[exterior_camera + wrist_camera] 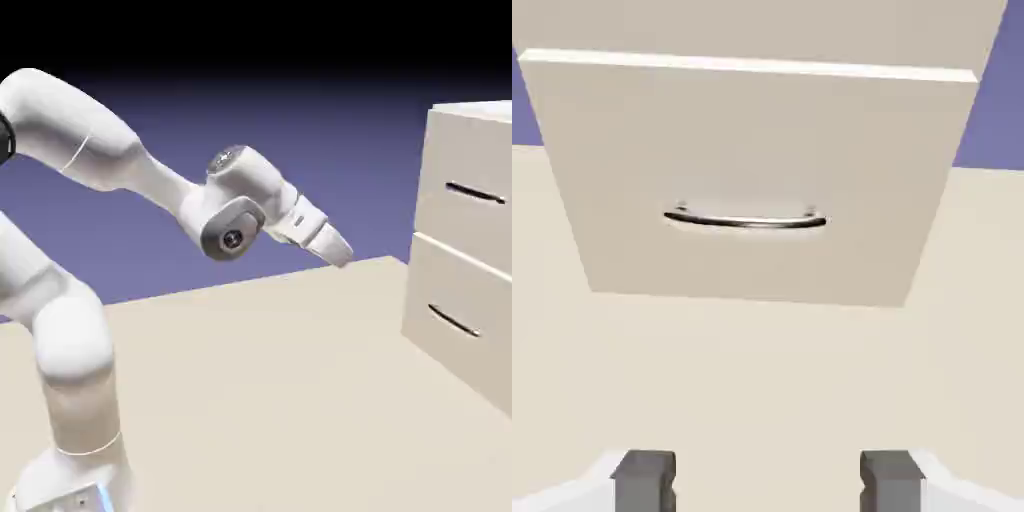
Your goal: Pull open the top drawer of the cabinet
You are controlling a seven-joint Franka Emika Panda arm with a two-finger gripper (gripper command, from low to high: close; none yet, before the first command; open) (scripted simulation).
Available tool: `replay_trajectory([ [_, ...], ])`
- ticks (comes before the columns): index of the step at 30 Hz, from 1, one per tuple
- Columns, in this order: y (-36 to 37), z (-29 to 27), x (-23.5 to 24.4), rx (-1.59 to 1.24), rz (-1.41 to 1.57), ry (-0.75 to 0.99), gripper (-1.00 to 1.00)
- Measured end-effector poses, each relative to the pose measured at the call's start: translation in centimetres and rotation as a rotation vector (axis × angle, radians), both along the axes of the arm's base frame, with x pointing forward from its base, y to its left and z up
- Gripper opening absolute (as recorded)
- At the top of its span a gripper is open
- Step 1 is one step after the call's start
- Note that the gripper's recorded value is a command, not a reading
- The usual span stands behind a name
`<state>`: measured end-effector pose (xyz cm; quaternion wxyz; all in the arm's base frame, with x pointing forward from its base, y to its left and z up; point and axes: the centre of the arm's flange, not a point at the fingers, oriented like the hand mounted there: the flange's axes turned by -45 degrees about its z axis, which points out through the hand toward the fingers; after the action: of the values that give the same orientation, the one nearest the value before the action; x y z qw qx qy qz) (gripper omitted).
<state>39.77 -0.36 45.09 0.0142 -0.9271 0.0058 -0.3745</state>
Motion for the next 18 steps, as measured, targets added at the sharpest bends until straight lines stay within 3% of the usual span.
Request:
replay_trajectory([
  [18,-11.7,-15.7,7.3,0.624,-0.778,0.356,0.0],
])
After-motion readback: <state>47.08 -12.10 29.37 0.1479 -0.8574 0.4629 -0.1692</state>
